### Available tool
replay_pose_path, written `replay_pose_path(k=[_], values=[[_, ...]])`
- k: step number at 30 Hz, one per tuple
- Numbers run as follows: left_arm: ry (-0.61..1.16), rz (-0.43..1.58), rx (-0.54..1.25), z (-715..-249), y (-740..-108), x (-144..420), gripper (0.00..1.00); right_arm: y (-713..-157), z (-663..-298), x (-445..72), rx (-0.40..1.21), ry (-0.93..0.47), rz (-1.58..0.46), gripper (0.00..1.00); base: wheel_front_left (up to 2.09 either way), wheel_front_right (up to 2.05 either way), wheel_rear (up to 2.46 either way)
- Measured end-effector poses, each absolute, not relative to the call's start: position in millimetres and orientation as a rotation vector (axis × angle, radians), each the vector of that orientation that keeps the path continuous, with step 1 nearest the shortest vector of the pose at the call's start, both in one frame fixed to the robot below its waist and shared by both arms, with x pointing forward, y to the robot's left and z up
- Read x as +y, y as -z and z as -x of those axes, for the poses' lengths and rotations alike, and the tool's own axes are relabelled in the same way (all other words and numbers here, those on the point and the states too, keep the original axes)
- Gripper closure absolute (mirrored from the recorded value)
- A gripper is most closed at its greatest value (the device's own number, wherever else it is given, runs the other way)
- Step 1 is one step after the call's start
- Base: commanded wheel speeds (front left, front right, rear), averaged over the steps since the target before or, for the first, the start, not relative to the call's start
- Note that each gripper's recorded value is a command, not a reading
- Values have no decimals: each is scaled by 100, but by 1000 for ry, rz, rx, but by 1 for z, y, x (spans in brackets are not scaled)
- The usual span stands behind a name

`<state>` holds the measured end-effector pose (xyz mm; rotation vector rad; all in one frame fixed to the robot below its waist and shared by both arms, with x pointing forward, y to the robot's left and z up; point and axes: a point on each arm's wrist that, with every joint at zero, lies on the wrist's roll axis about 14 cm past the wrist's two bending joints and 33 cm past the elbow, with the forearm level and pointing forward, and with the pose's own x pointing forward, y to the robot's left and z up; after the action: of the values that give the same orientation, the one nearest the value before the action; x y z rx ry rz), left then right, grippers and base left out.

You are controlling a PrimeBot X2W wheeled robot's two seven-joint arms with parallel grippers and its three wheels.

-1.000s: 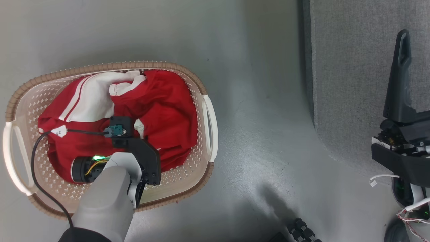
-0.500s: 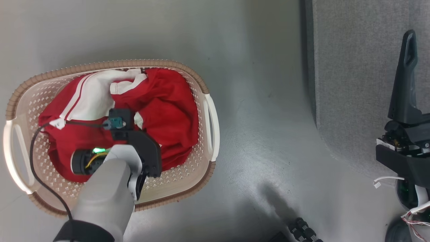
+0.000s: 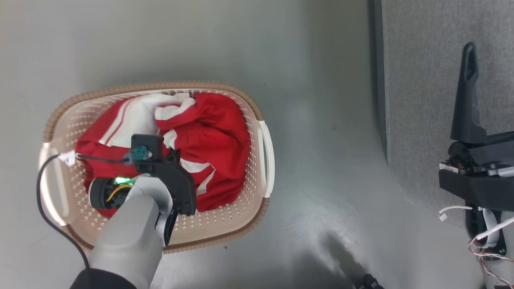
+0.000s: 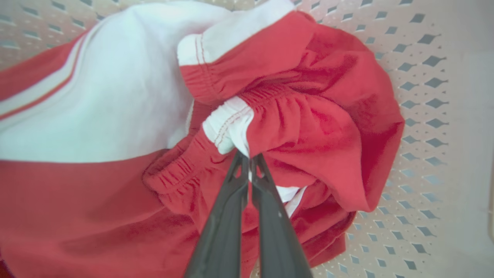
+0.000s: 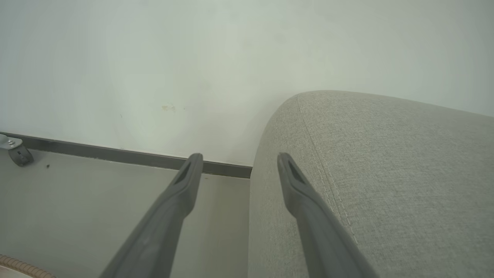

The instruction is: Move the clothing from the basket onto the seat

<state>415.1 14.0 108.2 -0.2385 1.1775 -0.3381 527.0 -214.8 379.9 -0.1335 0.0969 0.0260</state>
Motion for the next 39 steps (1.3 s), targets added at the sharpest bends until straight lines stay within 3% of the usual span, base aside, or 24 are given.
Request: replay_pose_path(k=[15,39], values=[[345,245,897,-444,-191,31,100,-404,-518,-209,90,-46,75,0,0,0,0],[169,295,545,-466,-329,92,100,-457,-471,-193,48,-76,12,0,0,0,0]])
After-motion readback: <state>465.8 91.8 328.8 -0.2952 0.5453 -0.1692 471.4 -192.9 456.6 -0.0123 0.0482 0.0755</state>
